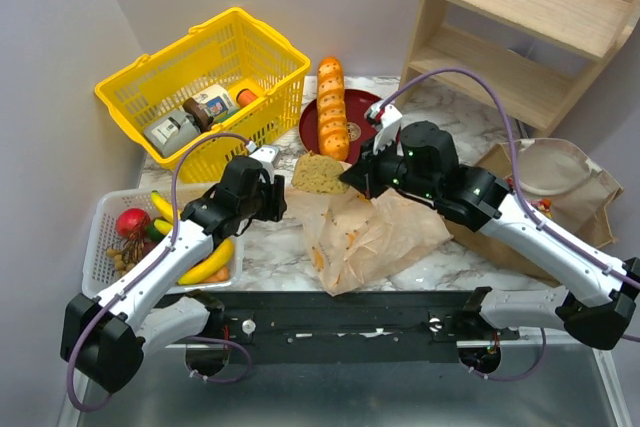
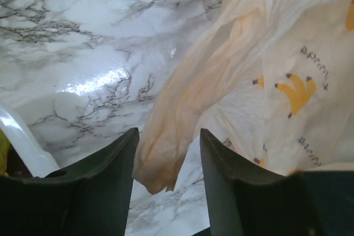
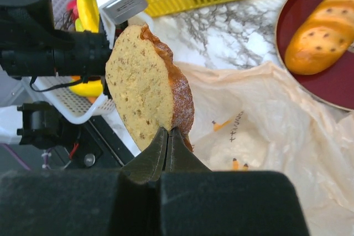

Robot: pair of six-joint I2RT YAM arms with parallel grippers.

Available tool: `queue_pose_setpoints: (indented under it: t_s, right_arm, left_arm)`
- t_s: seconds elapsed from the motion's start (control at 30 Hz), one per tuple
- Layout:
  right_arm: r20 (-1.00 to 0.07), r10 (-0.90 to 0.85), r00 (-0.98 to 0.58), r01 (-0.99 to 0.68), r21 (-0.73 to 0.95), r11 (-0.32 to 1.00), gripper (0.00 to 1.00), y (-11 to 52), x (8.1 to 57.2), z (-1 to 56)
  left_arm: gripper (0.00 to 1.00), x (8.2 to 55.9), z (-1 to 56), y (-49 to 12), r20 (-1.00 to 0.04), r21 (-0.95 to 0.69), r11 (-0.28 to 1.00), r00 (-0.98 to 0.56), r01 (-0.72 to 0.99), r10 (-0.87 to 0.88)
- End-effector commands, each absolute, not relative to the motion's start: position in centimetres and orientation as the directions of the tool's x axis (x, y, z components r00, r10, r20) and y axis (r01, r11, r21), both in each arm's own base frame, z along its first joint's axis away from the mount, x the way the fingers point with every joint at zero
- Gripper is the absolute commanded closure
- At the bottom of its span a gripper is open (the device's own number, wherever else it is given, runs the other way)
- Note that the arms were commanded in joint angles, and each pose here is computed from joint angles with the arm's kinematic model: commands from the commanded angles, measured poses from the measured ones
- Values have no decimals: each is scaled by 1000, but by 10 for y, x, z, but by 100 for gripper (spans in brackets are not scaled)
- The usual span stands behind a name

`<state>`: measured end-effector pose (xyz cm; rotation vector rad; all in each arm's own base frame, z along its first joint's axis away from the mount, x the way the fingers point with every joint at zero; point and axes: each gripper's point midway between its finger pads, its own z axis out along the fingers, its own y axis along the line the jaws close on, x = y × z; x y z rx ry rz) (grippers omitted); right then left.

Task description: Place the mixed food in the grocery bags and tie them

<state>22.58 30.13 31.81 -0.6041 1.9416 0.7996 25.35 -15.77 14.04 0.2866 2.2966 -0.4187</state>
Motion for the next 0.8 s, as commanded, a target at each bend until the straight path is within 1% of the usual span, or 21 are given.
queue_pose_setpoints:
  t_s: [0.0,0.07,0.13,0.17,0.2,0.23,0.37,0.47,0.53,0.57,0.63,0.7,0.73,0.77]
  right_arm:
    - [-853,-92,-513,-647,314,695,99,310,216,291]
    - [-826,-110,-552,-632,328,702,99,309,208,270]
    - [-803,-113,-585,-608,342,716,99,307,200,257]
    - [-789,-122,-602,-594,340,729,99,304,197,247]
    - [-780,-124,-613,-584,341,737,99,303,194,243]
    - [-772,-135,-621,-572,329,751,99,299,192,237]
    - [-752,-180,-635,-525,249,814,99,289,196,216]
    - [-743,-196,-639,-478,185,858,99,286,203,212]
    - [-715,-226,-662,-453,141,880,99,290,207,201]
    - [-714,-229,-662,-425,106,899,99,288,213,198]
    - [-671,-262,-693,-378,30,925,99,285,218,184]
    - [-670,-259,-696,-283,-77,956,99,269,230,179]
    - [-647,-289,-706,-257,-147,955,99,262,234,173]
    - [-657,-304,-690,-221,-210,953,99,253,241,175]
  left_arm:
    - [58,249,140,-172,-715,-280,887,-696,367,62]
    - [66,248,141,-171,-718,-276,887,-693,370,65]
    - [81,248,143,-171,-727,-275,884,-683,379,66]
    - [87,248,143,-171,-729,-274,883,-681,380,67]
    - [96,248,146,-171,-734,-270,882,-675,386,70]
    - [99,248,147,-171,-737,-269,882,-673,388,71]
    - [100,249,155,-173,-760,-268,869,-645,416,75]
    - [100,246,162,-177,-775,-283,849,-628,446,72]
    - [100,244,166,-181,-784,-296,834,-618,465,66]
    - [100,243,168,-182,-786,-299,831,-615,469,63]
    - [100,242,173,-182,-798,-302,825,-600,478,55]
    - [100,241,179,-182,-814,-302,818,-579,489,46]
    - [100,241,180,-183,-817,-305,815,-575,493,42]
    - [100,240,182,-184,-820,-310,808,-571,501,40]
